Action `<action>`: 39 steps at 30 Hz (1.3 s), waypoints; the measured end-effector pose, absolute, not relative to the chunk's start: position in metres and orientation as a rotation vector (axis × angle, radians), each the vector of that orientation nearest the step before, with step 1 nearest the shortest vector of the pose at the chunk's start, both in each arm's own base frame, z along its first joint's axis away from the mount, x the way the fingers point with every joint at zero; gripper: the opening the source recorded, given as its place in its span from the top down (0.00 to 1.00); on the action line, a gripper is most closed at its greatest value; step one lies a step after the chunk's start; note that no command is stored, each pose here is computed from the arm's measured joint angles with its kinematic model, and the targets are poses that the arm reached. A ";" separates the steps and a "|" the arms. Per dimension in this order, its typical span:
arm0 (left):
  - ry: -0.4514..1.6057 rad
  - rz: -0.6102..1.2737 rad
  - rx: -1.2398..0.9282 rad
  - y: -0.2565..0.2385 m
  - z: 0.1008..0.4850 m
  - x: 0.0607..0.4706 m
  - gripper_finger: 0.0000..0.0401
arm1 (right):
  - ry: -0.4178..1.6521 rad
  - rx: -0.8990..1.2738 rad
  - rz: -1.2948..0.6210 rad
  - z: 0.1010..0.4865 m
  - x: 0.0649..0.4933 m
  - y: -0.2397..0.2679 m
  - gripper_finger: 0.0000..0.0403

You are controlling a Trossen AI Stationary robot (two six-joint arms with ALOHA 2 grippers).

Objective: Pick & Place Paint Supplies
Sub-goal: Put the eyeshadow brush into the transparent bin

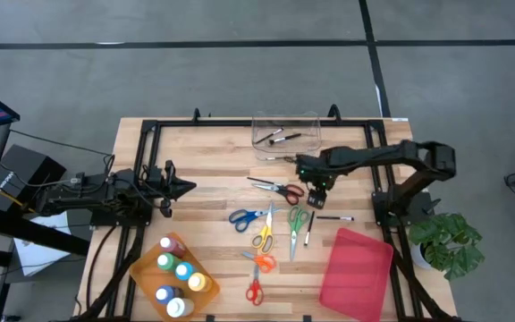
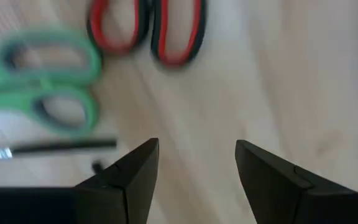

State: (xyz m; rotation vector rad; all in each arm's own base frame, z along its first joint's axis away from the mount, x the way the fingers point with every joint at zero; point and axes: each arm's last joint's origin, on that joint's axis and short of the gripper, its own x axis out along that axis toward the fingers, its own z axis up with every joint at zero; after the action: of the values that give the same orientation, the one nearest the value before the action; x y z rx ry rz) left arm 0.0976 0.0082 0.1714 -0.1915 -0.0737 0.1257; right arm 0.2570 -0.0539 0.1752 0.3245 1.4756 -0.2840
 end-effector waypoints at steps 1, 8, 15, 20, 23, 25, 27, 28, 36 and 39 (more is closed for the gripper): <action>-0.074 0.125 -0.191 0.008 0.171 0.098 1.00 | 1.514 0.325 -0.278 0.172 0.256 -0.052 0.48; -0.074 0.125 -0.191 0.008 0.171 0.098 1.00 | 1.637 0.294 -0.231 0.162 0.255 -0.029 0.48; -0.074 0.124 -0.191 0.008 0.171 0.098 1.00 | 1.728 0.262 -0.201 0.160 0.245 -0.011 0.48; -0.074 0.124 -0.191 0.008 0.171 0.098 1.00 | 1.810 0.270 -0.220 0.142 0.226 -0.012 0.48; -0.074 0.123 -0.191 0.008 0.171 0.098 1.00 | 1.857 0.293 -0.229 0.133 0.215 -0.014 0.48; -0.073 0.122 -0.191 0.008 0.171 0.098 1.00 | 1.872 0.320 -0.223 0.129 0.210 -0.015 0.48; -0.073 0.121 -0.191 0.008 0.171 0.098 1.00 | 1.882 0.328 -0.225 0.126 0.207 -0.016 0.48; -0.073 0.121 -0.191 0.008 0.171 0.098 1.00 | 1.880 0.327 -0.221 0.126 0.207 -0.016 0.48; -0.073 0.121 -0.191 0.008 0.171 0.098 1.00 | 1.853 0.281 -0.169 0.125 0.210 -0.014 0.48; -0.073 0.121 -0.191 0.008 0.171 0.098 1.00 | 1.831 0.274 -0.180 0.125 0.211 -0.017 0.48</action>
State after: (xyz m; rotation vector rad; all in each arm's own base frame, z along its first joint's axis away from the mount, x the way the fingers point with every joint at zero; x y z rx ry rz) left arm 0.0976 0.0081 0.1714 -0.1913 -0.0733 0.1215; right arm 0.2109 -0.0174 0.1248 0.2741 1.8309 -0.1805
